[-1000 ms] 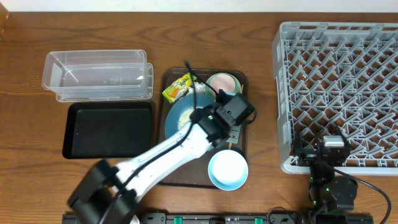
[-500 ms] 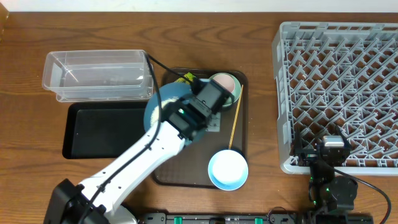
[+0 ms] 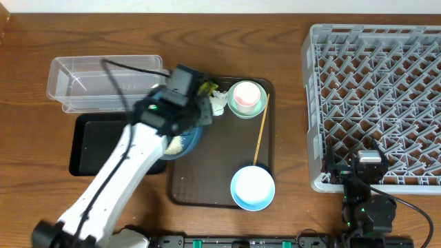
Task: Sort waste into correct bins and load items into the dishwasher rack
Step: 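Lift the blue plate with the left gripper over the black tray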
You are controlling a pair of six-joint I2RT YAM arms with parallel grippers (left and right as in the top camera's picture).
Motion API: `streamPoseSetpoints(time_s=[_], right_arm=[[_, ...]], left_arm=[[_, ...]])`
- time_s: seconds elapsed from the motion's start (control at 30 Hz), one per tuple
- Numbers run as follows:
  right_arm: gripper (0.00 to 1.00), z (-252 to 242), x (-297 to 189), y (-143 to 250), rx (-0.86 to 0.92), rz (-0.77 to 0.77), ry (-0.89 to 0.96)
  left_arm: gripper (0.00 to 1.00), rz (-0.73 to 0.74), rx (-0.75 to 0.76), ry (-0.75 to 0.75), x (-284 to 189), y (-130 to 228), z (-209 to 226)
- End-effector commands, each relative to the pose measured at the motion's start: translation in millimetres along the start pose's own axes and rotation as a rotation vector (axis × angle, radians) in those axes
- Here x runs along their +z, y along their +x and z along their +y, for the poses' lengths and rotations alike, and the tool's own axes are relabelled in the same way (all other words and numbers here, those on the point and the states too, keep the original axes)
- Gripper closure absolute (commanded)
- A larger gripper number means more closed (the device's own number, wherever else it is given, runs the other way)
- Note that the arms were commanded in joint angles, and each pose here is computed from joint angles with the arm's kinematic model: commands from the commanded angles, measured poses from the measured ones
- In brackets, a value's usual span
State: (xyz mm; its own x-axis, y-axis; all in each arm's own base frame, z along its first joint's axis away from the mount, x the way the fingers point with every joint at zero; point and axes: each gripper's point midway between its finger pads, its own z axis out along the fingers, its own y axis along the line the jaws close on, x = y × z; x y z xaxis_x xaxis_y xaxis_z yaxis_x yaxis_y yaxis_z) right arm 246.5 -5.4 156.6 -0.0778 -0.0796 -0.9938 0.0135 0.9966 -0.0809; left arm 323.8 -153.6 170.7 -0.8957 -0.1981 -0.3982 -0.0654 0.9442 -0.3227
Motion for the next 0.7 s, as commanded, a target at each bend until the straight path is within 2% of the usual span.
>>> streamPoseSetpoints(time_s=[0.0,0.67], right_arm=[[0.01,1.6,0.0,1.2,-0.01,0.004,-0.006],[0.01,1.6,0.0,1.2,-0.01,0.004,-0.006]], left_arm=[[0.94,-0.034,0.009,0.112,-29.0,-11.1,-7.8],[0.94,0.033,-0.236,0.358,-43.3,-27.9,40.3]])
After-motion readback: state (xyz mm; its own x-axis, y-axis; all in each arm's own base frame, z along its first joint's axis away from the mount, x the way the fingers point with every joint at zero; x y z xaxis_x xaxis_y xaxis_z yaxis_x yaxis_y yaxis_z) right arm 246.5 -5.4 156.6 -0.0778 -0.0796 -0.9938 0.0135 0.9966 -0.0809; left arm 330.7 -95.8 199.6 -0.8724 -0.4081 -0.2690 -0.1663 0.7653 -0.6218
